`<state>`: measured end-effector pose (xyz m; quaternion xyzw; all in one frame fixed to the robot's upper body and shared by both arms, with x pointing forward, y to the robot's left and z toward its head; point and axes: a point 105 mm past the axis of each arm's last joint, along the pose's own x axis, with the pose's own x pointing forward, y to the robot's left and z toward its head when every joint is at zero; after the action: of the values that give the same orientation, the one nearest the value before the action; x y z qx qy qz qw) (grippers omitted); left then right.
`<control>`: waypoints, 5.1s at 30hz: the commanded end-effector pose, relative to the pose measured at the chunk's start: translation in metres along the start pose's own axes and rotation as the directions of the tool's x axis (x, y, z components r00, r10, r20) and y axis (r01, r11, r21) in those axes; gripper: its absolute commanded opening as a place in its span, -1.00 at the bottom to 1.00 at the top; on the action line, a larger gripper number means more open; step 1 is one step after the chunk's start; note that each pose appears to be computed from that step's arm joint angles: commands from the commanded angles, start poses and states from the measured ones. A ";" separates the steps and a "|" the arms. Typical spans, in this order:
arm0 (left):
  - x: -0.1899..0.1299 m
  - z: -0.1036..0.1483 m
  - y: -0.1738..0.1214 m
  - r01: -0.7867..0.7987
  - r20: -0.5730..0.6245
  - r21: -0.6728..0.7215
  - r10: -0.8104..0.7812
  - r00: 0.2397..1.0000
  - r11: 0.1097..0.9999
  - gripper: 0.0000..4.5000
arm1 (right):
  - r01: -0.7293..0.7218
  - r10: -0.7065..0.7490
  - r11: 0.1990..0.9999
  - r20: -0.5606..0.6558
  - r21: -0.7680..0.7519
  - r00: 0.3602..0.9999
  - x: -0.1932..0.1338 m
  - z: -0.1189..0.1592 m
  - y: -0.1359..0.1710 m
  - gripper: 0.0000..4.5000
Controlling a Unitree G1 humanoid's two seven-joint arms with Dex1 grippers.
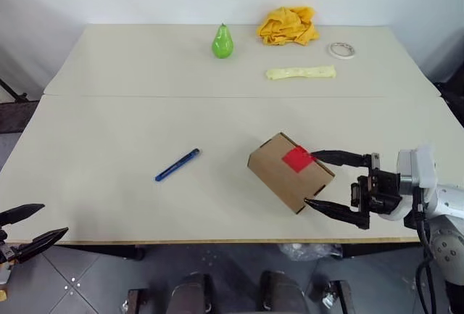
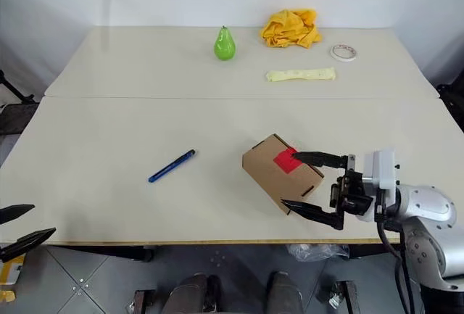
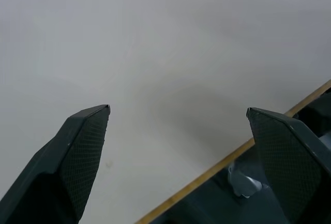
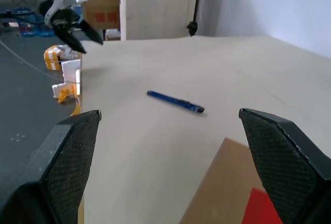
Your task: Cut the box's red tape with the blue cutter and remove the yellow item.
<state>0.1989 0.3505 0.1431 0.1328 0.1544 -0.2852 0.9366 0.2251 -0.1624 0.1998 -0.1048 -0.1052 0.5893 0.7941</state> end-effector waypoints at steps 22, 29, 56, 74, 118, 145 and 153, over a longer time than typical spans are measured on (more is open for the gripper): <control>0.186 -0.007 -0.053 0.201 0.006 0.031 -0.202 0.979 0.979 0.24 | 0.098 -0.102 0.994 -0.126 -0.039 0.987 -0.028 -0.011 0.004 1.00; 0.195 -0.011 -0.065 0.251 -0.033 0.026 -0.251 0.968 0.968 -0.71 | 0.109 -0.113 0.993 -0.119 -0.038 0.986 -0.031 -0.012 0.006 1.00; 0.212 0.048 -0.217 0.694 -0.220 0.516 -0.705 0.675 0.503 -0.80 | 0.047 0.048 0.983 -0.491 0.180 0.870 0.011 -0.064 0.058 -0.02; 0.213 0.053 -0.232 0.680 -0.208 0.511 -0.693 0.691 0.525 -0.80 | 0.039 0.048 0.988 -0.531 0.152 0.846 0.032 -0.094 0.051 -0.99; 0.216 0.057 -0.237 0.678 -0.217 0.519 -0.687 0.693 0.520 -0.80 | 0.058 0.037 0.984 -0.510 0.170 0.860 0.044 -0.112 0.047 -0.99; 0.212 0.056 -0.238 0.684 -0.224 0.511 -0.688 0.691 0.521 -0.80 | 0.061 0.048 0.983 -0.562 0.174 0.826 0.016 -0.115 0.049 -0.99; 0.212 0.055 -0.240 0.687 -0.226 0.509 -0.689 0.688 0.519 -0.80 | 0.015 0.082 0.983 -0.504 0.185 0.860 0.044 -0.114 0.052 -0.99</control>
<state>0.2489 0.0402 0.0860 0.3310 0.0941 -0.6513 0.6763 0.2296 -0.1170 0.0875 -0.1950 0.1469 0.5479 0.8001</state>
